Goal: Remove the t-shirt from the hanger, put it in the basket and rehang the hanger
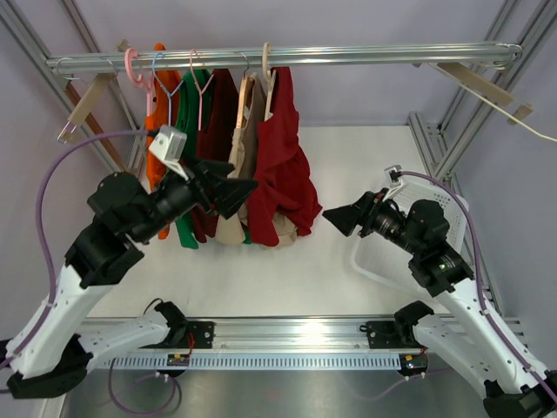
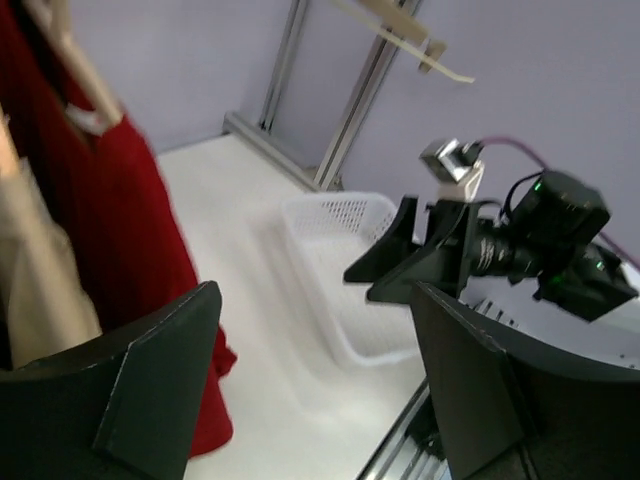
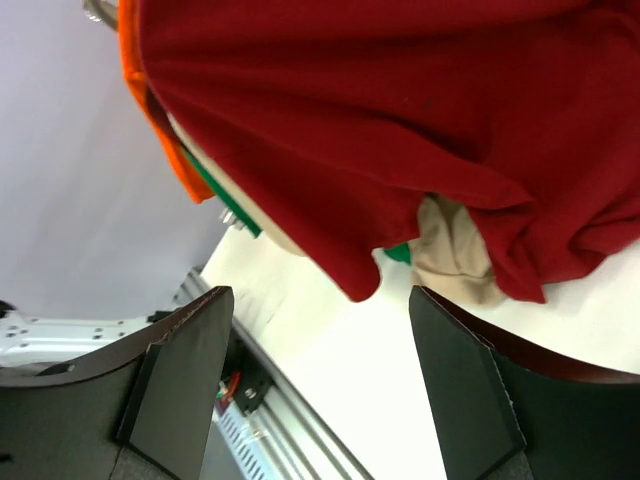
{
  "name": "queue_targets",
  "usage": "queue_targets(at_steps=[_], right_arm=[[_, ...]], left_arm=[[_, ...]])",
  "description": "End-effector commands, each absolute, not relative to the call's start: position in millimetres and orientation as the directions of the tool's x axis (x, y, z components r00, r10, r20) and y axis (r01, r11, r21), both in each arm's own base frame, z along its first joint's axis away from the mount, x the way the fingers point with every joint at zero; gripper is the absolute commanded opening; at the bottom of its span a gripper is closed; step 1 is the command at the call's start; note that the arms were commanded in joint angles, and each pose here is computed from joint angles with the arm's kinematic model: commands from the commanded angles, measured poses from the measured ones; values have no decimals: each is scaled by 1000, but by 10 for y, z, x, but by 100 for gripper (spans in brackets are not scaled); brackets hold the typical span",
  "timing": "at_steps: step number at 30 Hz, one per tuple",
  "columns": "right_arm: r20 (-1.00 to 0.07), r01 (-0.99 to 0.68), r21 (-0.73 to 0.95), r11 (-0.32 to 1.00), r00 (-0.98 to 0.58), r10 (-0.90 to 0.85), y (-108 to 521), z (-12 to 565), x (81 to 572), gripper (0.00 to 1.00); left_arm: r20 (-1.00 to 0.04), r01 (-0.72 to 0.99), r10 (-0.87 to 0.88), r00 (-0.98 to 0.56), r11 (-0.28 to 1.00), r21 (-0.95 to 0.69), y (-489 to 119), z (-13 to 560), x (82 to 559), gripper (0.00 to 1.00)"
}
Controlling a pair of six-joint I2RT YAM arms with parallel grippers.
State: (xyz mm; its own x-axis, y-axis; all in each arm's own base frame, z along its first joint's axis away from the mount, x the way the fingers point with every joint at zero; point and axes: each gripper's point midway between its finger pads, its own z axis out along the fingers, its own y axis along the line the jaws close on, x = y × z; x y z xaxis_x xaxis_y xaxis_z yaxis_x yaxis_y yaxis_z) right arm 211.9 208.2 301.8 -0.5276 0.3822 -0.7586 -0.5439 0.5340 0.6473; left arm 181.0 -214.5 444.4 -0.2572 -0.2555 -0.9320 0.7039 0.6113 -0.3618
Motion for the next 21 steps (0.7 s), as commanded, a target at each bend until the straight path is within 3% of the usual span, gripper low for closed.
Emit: queue_targets(at_steps=[1, 9, 15, 21], right_arm=[[-819, -540, 572, 617, -423, 388, 1947, 3124, 2208, 79], [-840, -534, 535, 655, -420, 344, 1865, 2992, 2136, 79], [-830, -581, 554, 596, -443, 340, 1920, 3012, 1961, 79], [-832, -599, 552, 580, -442, 336, 1911, 3023, 1865, 79]], left_arm=[[-964, 678, -243, -106, 691, -249, -2384, 5017, 2217, 71], [-998, 427, -50, -47, 902, -65, -2604, 4990, 3204, 67], [-1000, 312, 18, 21, 950, 24, -2687, 5226, 3597, 65], [-996, 235, 91, 3, 968, 90, -2775, 5033, 3878, 60]])
